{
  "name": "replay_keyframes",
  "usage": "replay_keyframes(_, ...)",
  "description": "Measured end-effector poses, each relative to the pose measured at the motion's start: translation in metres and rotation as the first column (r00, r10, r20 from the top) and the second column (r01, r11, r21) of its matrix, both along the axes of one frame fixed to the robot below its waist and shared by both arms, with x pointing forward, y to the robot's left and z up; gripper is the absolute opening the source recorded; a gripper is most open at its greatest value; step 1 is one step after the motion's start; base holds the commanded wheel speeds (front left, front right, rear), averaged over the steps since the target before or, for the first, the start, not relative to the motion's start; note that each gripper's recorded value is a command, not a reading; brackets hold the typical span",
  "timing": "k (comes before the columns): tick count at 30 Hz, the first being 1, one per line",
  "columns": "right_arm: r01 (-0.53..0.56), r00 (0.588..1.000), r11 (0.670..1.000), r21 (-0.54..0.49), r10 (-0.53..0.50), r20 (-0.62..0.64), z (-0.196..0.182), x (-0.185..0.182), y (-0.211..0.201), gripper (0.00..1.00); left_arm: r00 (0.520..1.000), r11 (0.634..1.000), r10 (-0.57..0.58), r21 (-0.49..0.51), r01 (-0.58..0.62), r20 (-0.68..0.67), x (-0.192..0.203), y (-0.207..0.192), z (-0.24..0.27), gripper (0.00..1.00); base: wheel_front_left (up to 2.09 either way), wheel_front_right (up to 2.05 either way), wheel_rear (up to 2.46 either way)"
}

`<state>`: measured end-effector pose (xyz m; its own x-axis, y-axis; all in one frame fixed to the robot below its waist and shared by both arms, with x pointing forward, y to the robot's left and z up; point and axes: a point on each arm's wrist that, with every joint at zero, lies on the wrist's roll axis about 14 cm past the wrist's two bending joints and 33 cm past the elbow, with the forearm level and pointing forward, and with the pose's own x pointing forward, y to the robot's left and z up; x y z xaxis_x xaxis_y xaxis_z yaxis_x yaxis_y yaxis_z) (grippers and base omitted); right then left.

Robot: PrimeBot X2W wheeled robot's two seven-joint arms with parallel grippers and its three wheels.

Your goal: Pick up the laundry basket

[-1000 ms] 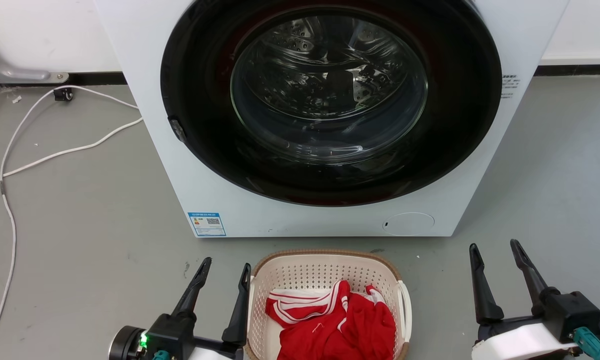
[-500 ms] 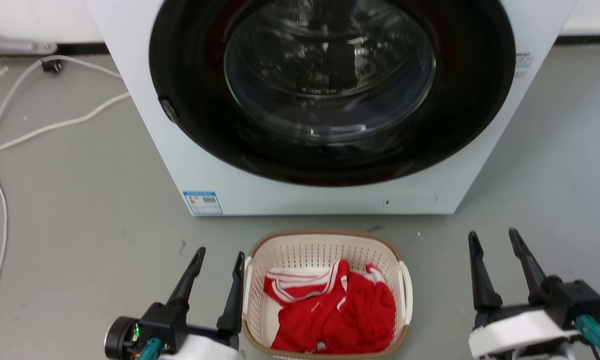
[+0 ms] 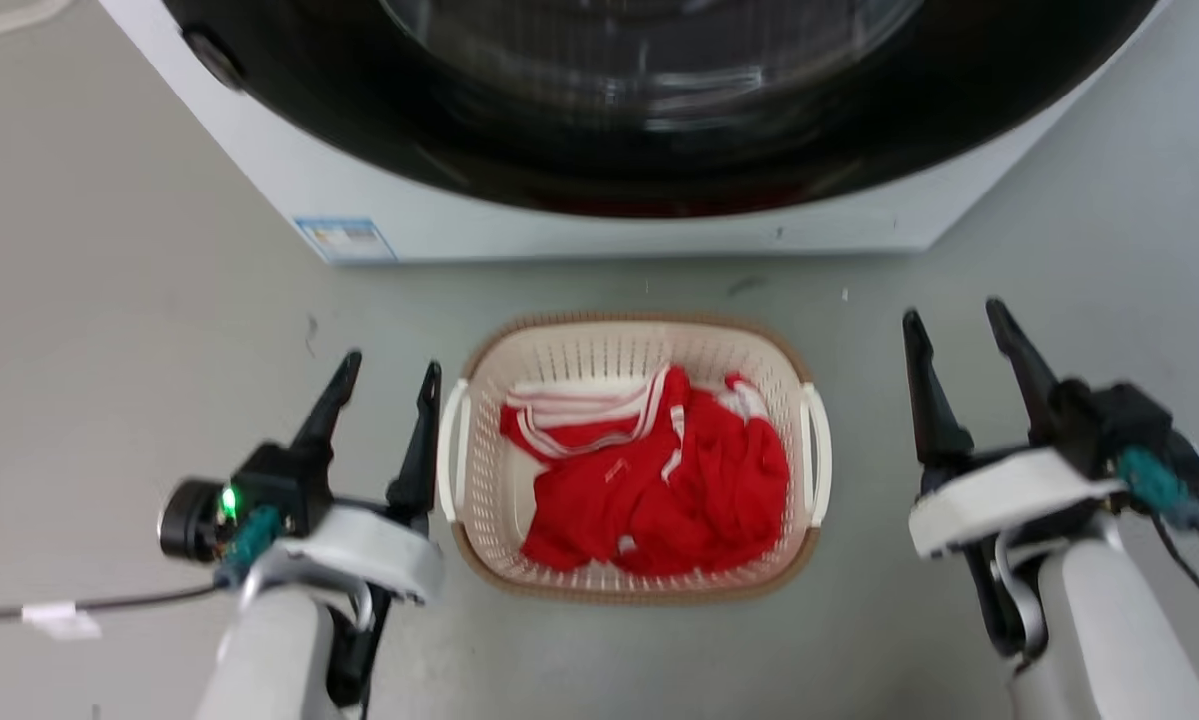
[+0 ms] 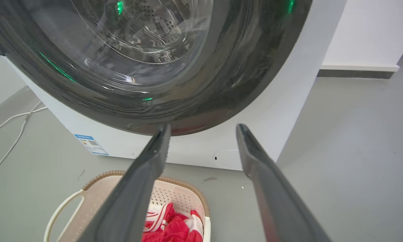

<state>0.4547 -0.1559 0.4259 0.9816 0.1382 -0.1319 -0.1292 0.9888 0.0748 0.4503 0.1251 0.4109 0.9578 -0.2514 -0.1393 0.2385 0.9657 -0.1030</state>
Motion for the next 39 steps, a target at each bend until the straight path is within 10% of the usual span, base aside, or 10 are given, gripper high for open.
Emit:
replay_keyframes(13, 0.023, 0.933, 1.0, -0.006, -0.024, -0.359, -0.138, 0.025, -0.009, 1.0, 0.961, 0.991, -0.094, 0.073, 0.117, -0.262, 0.042, -0.004, -0.121, 1.0, 0.0, 0.0, 0.0)
replay_keyframes(39, -0.099, 0.513, 0.995, 0.025, 0.072, -0.855, -0.283, -0.013, 0.024, 1.0, 0.669, 0.971, -0.108, 0.067, 0.231, -0.735, 0.01, 0.006, -0.257, 1.0, 0.0, 0.0, 0.0)
